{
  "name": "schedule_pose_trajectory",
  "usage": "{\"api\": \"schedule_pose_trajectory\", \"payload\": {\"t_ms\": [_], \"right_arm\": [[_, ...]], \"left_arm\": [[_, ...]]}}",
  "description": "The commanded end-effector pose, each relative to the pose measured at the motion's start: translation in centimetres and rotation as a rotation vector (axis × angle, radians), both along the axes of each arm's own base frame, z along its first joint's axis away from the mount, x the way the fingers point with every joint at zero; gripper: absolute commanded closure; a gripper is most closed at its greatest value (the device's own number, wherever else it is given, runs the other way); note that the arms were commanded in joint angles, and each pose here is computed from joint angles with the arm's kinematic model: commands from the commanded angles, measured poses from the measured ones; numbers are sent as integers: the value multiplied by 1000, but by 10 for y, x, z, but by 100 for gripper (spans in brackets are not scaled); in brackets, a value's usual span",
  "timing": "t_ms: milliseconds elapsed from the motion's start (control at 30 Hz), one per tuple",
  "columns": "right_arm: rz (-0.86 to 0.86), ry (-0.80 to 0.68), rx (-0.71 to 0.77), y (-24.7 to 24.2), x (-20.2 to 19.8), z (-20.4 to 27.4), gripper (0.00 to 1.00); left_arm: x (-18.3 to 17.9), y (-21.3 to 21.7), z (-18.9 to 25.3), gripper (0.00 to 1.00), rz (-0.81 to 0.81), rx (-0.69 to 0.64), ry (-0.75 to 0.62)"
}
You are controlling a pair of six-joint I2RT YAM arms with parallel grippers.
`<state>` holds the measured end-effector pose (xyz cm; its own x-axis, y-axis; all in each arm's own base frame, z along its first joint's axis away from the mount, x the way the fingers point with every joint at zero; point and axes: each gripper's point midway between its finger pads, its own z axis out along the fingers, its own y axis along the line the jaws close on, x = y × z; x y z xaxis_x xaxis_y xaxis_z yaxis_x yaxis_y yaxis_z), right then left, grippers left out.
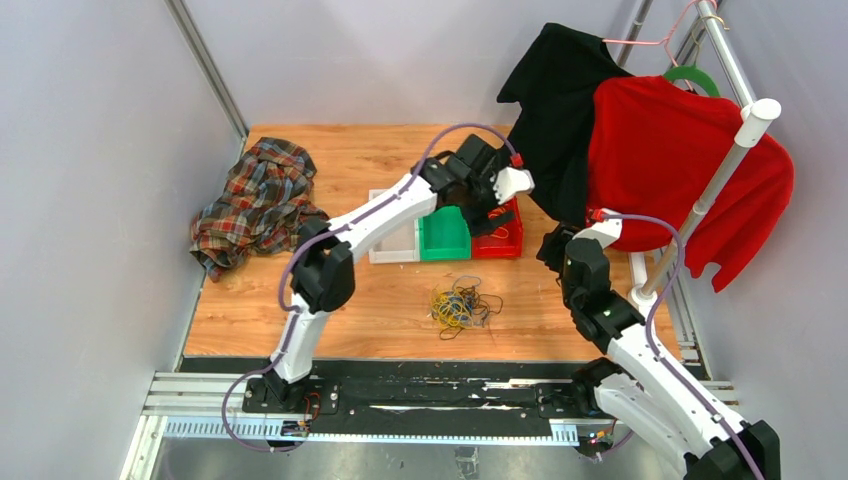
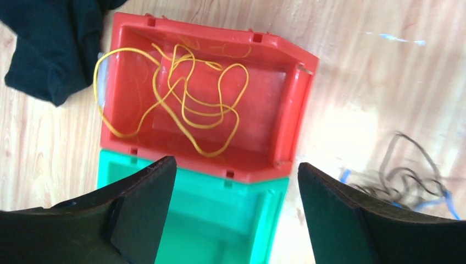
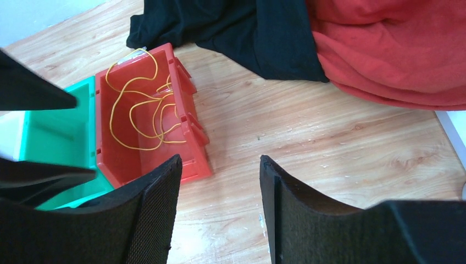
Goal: Untangle the cables
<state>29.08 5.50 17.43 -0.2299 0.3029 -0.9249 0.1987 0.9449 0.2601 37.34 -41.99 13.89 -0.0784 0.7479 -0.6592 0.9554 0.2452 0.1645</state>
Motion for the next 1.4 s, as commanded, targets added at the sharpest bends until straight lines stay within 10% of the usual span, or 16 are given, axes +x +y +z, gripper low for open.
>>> {"api": "schedule_pose_trajectory", "payload": {"t_ms": [0, 467, 1167, 1367], "right_arm": [[-7, -17, 11, -3, -1, 7, 45], [212, 65, 28, 43, 3, -9, 41], [279, 74, 82, 50, -20, -32, 43], [294, 69, 88, 53, -21, -29, 46]], "left_arm": [[-30, 25, 57, 11, -31, -76, 64], [-161, 106, 4, 21, -178, 41, 436], [-191, 73, -41, 35, -389, 21, 412], [-182, 70, -53, 61, -343, 36, 380]]}}
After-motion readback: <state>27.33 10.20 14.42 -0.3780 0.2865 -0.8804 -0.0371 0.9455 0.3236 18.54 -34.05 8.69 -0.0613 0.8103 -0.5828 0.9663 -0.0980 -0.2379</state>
